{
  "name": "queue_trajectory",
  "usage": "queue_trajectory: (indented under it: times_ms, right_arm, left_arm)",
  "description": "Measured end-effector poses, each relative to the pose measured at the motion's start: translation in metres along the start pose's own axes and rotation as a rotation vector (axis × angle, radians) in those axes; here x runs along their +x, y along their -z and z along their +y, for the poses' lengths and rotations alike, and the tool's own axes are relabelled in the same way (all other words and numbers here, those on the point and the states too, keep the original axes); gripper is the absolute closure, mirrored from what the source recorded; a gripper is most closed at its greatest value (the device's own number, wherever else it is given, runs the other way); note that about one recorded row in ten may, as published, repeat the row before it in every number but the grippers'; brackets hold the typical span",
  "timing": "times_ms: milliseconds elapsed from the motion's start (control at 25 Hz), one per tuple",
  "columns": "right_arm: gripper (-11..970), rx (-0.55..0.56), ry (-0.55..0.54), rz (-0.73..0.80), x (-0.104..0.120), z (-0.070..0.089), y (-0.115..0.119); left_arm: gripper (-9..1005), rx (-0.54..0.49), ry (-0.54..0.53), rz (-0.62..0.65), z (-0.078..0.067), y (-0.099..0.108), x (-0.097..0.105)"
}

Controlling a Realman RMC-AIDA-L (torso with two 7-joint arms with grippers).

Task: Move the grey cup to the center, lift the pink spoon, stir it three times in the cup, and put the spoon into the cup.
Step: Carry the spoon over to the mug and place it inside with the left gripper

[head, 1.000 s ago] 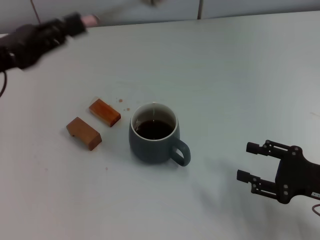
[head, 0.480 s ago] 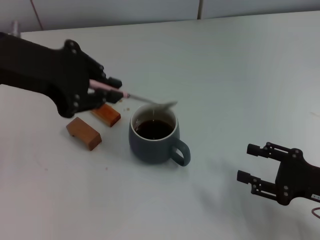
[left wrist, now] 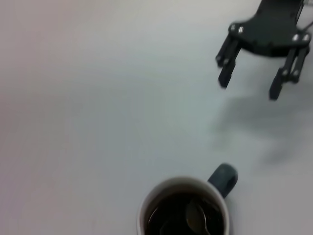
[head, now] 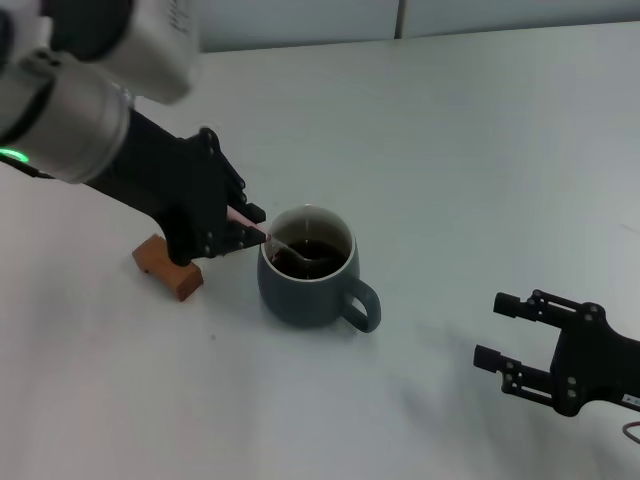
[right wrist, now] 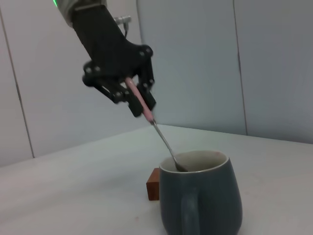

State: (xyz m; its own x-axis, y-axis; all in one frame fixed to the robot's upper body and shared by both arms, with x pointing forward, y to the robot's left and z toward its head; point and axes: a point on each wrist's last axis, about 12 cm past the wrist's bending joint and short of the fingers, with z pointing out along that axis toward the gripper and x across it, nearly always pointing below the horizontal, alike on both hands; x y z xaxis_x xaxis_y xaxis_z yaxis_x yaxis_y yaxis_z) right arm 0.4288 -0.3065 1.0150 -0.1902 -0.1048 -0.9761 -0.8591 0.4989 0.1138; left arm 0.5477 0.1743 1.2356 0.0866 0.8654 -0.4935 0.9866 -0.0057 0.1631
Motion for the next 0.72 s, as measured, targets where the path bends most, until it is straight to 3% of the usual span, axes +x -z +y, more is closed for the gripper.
queue_trajectory:
  times_ms: [520,720]
  right_arm:
    - [274,0.001,-0.004,0.000,0.001,0.001,0.000]
    - [274,0.000,-0.003,-0.001,0.001,0.001,0.001]
  left_arm:
    - [863,-0.033,-0.126,0.208,-0.001,-0.039,-0.033]
    - [863,-0.032,-0.135,0.228,0.001,-0.042,-0.036]
